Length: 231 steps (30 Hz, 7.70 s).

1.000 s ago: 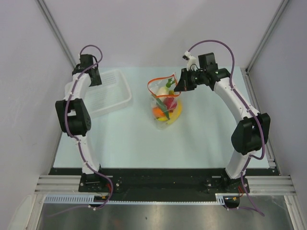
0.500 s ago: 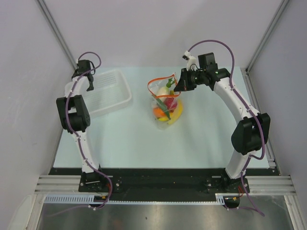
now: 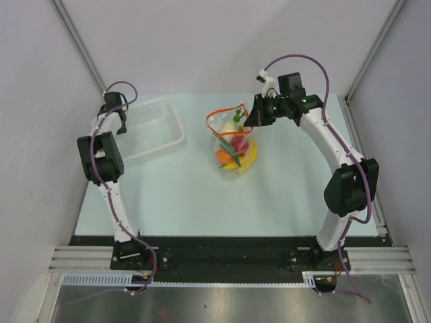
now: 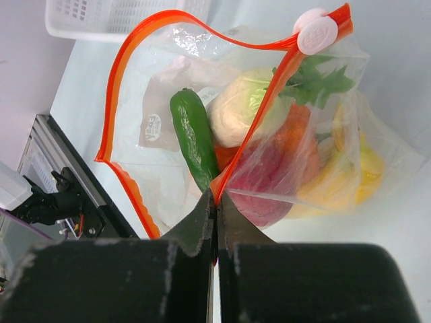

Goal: Place the food in the zip-top bag and seal the zipper
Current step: Pick up the fake vegetable from the bin, then place the fake vegetable in the zipper food storage bag, then adjust the zipper food storage bag at the center of the board, then zip the zipper food storage bag at the center of the board.

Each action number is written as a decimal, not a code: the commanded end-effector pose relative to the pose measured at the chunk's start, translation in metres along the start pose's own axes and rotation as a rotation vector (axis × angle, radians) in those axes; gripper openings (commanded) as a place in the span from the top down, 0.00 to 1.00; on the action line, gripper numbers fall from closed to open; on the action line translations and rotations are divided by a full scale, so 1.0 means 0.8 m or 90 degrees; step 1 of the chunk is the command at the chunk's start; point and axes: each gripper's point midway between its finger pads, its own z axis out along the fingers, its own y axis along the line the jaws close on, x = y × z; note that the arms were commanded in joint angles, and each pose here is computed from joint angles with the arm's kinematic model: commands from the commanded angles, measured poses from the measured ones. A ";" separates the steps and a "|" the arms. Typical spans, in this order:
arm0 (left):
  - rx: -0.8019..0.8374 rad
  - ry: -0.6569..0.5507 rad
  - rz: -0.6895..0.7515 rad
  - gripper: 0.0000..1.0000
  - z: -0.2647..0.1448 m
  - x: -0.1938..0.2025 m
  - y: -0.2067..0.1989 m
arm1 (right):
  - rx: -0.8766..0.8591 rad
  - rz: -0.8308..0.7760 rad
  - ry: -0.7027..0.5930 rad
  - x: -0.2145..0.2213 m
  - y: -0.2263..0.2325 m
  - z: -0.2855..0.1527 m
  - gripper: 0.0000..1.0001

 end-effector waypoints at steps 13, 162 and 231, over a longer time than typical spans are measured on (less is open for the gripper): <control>0.028 -0.012 0.023 0.52 0.031 0.000 -0.019 | -0.010 -0.027 -0.040 -0.033 0.009 -0.002 1.00; 0.879 -0.154 0.488 1.00 -0.578 0.111 -0.394 | 0.118 0.226 -0.187 -0.014 0.003 0.018 0.67; 0.956 -0.843 1.074 1.00 -0.620 0.191 -0.295 | -0.186 -0.640 -0.177 0.128 0.111 -0.064 0.85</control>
